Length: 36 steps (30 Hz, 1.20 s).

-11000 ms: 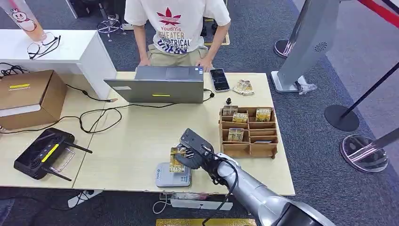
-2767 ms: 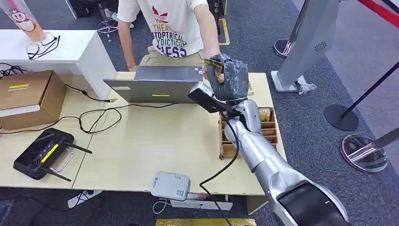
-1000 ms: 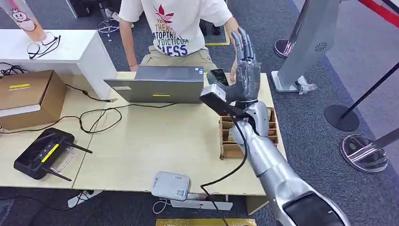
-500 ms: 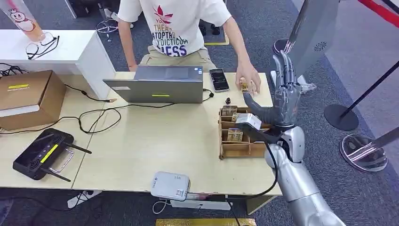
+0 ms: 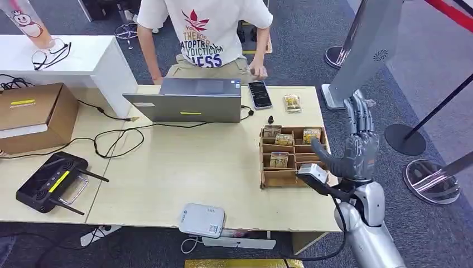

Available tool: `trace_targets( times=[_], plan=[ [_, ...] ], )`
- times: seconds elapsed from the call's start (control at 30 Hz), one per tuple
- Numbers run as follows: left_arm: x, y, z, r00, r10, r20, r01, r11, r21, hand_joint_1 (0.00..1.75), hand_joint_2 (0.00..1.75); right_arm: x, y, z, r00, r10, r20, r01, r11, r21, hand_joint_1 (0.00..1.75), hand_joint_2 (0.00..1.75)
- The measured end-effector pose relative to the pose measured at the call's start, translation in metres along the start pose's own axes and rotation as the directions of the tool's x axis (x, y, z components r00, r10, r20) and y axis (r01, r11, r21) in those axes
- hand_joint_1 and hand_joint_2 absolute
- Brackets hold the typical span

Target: Pass the card to the sensor for recognition and then transmit it.

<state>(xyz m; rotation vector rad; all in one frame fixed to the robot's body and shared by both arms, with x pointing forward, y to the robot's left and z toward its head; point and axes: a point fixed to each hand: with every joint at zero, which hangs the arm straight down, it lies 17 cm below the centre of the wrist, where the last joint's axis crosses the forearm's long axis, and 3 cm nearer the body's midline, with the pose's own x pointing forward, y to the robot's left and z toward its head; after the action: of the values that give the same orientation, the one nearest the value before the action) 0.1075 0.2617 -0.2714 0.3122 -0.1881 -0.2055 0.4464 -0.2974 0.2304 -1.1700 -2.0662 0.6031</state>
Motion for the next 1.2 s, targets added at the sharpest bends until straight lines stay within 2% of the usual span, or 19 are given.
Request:
trace_targets(
  times=[0.13,0.2,0.23,0.43,0.5,0.7,0.73,0.8,0.87,1.1,1.2],
  plan=[
    [0.0,0.0,0.0,1.0,-0.004,0.001,0.004,1.0,-0.002,0.0,0.0,-0.008,0.0,0.021,1.0,0.011,-0.023,-0.01,0.999,0.03,0.24,1.75],
    [0.0,-0.001,0.0,1.0,-0.005,0.002,0.005,1.0,-0.004,0.0,0.0,-0.011,0.001,0.029,0.999,0.016,-0.034,-0.014,0.999,0.045,0.7,1.75],
    [0.0,-0.001,0.0,1.0,-0.006,0.002,0.006,1.0,-0.005,0.0,0.0,-0.012,0.002,0.032,0.999,0.017,-0.039,-0.015,0.999,0.052,0.77,1.75],
    [0.0,-0.002,0.0,1.0,-0.008,0.002,0.008,1.0,-0.012,0.0,0.0,-0.019,0.009,0.048,0.996,0.051,-0.07,-0.045,0.994,0.097,0.7,1.75],
    [0.0,-0.002,0.0,1.0,-0.011,0.004,0.011,1.0,-0.011,0.0,0.0,-0.02,0.012,0.054,0.995,0.058,-0.076,-0.049,0.993,0.111,0.77,1.75],
    [0.001,-0.003,0.0,1.0,-0.019,0.004,0.019,1.0,-0.014,0.0,0.0,-0.02,0.02,0.062,0.994,0.043,-0.097,-0.029,0.99,0.138,0.68,1.75],
    [0.001,-0.003,0.0,1.0,-0.019,0.005,0.019,1.0,-0.016,0.0,0.0,-0.02,0.022,0.063,0.994,0.041,-0.098,-0.026,0.989,0.143,0.58,1.75],
    [0.002,-0.003,0.001,1.0,-0.02,0.006,0.02,1.0,-0.018,0.0,0.0,-0.018,0.026,0.064,0.995,0.035,-0.096,-0.02,0.988,0.155,0.59,1.75],
    [0.003,-0.004,0.001,1.0,-0.019,0.007,0.02,1.0,-0.02,0.0,0.0,-0.017,0.032,0.065,0.995,0.032,-0.092,-0.016,0.986,0.168,0.52,1.75],
    [0.004,-0.003,0.0,1.0,-0.018,0.009,0.018,1.0,-0.019,0.0,0.0,-0.02,0.051,0.065,0.995,0.036,-0.092,-0.015,0.977,0.214,0.63,1.75],
    [0.004,-0.003,0.0,1.0,-0.018,0.009,0.018,1.0,-0.019,0.0,0.0,-0.023,0.059,0.069,0.994,0.046,-0.095,-0.023,0.971,0.239,0.77,1.75]
  ],
)
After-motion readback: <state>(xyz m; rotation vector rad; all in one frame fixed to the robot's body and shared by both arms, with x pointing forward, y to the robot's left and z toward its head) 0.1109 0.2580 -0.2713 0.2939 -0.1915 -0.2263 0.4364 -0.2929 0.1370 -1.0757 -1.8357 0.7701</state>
